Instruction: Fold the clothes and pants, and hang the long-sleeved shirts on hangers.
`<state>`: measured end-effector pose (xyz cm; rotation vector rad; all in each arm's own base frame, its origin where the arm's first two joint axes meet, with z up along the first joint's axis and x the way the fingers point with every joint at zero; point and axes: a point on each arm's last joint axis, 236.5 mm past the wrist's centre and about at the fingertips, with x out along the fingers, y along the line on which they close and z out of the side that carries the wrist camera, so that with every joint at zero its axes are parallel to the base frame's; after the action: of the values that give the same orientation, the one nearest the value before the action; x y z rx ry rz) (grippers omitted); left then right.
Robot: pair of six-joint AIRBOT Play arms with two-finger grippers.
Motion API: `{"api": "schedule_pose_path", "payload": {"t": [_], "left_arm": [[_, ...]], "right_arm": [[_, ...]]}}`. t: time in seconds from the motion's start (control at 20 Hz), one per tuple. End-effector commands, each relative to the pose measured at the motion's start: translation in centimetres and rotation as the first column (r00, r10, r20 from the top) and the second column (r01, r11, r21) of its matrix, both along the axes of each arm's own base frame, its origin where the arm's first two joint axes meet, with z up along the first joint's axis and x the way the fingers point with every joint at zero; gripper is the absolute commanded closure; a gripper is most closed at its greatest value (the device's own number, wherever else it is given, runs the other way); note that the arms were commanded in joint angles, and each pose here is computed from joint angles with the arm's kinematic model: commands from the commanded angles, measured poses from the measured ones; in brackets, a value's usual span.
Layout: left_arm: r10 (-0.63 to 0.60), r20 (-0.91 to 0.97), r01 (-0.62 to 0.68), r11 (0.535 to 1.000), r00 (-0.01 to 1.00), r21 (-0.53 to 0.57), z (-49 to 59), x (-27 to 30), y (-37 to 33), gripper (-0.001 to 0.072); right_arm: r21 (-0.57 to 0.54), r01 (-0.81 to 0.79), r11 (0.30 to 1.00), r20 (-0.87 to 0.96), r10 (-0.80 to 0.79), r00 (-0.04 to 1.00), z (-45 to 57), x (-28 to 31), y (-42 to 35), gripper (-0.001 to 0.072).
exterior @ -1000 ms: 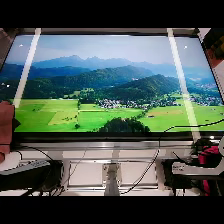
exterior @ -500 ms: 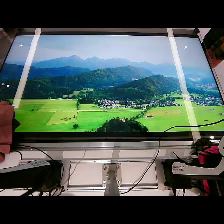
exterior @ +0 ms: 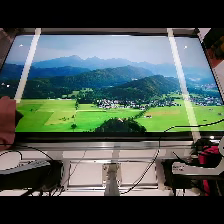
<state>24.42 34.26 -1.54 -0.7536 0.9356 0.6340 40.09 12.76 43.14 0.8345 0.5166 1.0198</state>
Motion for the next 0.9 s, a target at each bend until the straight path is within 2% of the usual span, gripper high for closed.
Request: {"api": "schedule_pose_path", "payload": {"t": [0.0, 0.1, 0.2, 0.35, 0.45, 0.6, 0.7, 0.85], "left_arm": [[0.009, 0.570, 0.042, 0.996, 0.822, -0.076, 13.0, 9.8, -4.0, 0.0693], [-0.040, 0.721, 0.084, 0.996, 0.691, -0.024, 20.4, 12.5, -7.3, 0.0694], [-0.150, 0.766, 0.171, 0.984, 0.626, 0.053, 24.9, 14.1, -12.5, 0.0694], [-0.343, 0.790, 0.348, 0.921, 0.508, 0.176, 30.1, 15.1, -22.7, 0.0694], [-0.445, 0.796, 0.473, 0.850, 0.410, 0.231, 32.3, 15.0, -30.0, 0.0694], [-0.566, 0.769, 0.662, 0.702, 0.296, 0.262, 31.9, 14.6, -39.8, 0.0694], [-0.654, 0.710, 0.747, 0.602, 0.261, 0.281, 29.6, 14.5, -45.0, 0.0694], [-0.738, 0.627, 0.816, 0.508, 0.248, 0.275, 25.7, 14.9, -50.7, 0.0694]], "right_arm": [[0.000, -0.002, 1.000, 0.000, 0.002, 1.000, 0.0, 0.0, 0.1, 0.0700], [0.000, -0.002, 1.000, 0.000, 0.002, 1.000, 0.0, 0.0, 0.1, 0.0700], [0.000, -0.002, 1.000, 0.000, 0.002, 1.000, 0.0, 0.0, 0.1, 0.0700], [0.000, -0.001, 1.000, 0.000, 0.001, 1.000, 0.0, 0.0, 0.0, 0.0700], [0.000, -0.001, 1.000, 0.000, 0.001, 1.000, 0.0, 0.0, 0.0, 0.0700], [0.014, 0.019, 1.000, 0.007, -0.019, 1.000, 0.4, 0.4, -0.2, 0.0700], [0.049, 0.070, 0.996, 0.023, -0.071, 0.997, 1.3, 1.4, -0.8, 0.0700], [0.077, 0.107, 0.991, 0.034, -0.110, 0.993, 2.0, 2.2, -1.3, 0.0700]]}}
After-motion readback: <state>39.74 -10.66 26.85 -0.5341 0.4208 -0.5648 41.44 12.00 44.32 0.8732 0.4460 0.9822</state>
